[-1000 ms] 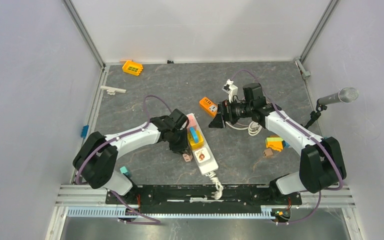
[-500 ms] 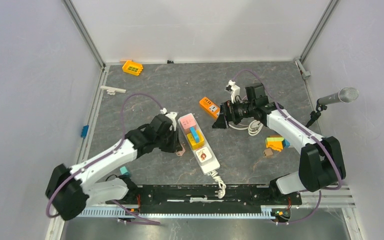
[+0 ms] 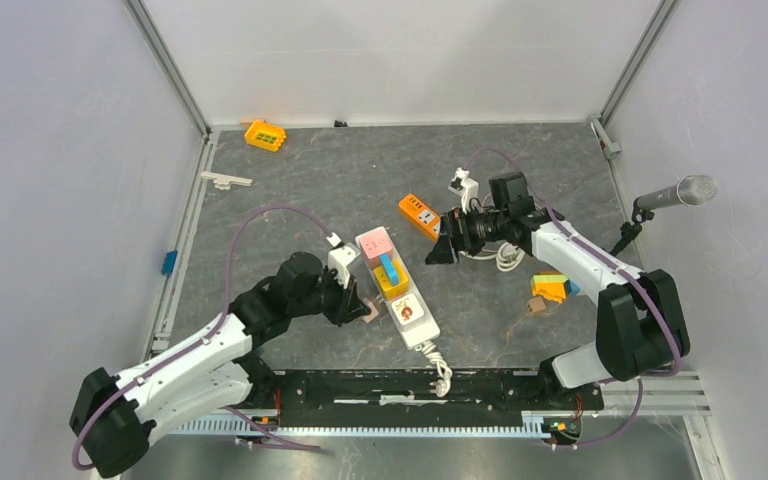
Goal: Insert the plug
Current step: Insert the plug into the socket.
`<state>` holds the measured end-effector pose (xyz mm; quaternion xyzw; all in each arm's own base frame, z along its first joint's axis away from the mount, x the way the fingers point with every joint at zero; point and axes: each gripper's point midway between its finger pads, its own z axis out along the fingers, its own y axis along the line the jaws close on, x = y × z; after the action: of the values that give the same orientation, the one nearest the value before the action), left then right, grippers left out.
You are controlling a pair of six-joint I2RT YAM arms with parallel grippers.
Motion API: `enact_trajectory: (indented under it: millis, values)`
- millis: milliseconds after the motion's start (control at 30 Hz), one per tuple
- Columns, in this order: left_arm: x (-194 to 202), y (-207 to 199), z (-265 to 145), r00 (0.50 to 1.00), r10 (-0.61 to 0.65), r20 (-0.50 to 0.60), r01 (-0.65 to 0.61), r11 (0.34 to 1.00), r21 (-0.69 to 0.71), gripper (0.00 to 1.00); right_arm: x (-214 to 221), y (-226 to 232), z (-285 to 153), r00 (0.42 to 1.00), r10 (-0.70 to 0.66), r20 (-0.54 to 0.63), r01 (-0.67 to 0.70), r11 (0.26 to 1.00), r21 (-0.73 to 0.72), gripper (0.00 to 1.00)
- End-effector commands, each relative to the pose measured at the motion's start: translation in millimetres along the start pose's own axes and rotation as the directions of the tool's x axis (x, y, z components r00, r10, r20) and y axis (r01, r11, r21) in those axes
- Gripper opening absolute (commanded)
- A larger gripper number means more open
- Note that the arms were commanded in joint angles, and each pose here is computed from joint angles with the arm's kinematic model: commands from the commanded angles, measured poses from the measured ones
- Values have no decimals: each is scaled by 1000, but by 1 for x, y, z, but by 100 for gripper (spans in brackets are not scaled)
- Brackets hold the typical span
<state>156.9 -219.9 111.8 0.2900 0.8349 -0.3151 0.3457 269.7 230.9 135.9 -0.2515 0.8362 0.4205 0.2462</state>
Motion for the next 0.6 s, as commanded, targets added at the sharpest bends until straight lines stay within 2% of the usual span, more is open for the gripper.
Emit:
enact_trajectory:
  millis: [0,333,567]
  values:
    - [-7,-37,14,995,63,74,-76,979,187,2,11,4,0,1000,24,-19,-24,999,-36,98]
    - [33,-36,33,993,121,-1,-120,985,126,2,40,10,-1,995,69,-71,-74,995,-66,98]
    - [26,-24,42,982,187,35,-188,982,33,2,57,16,3,989,85,-122,-96,991,-88,96]
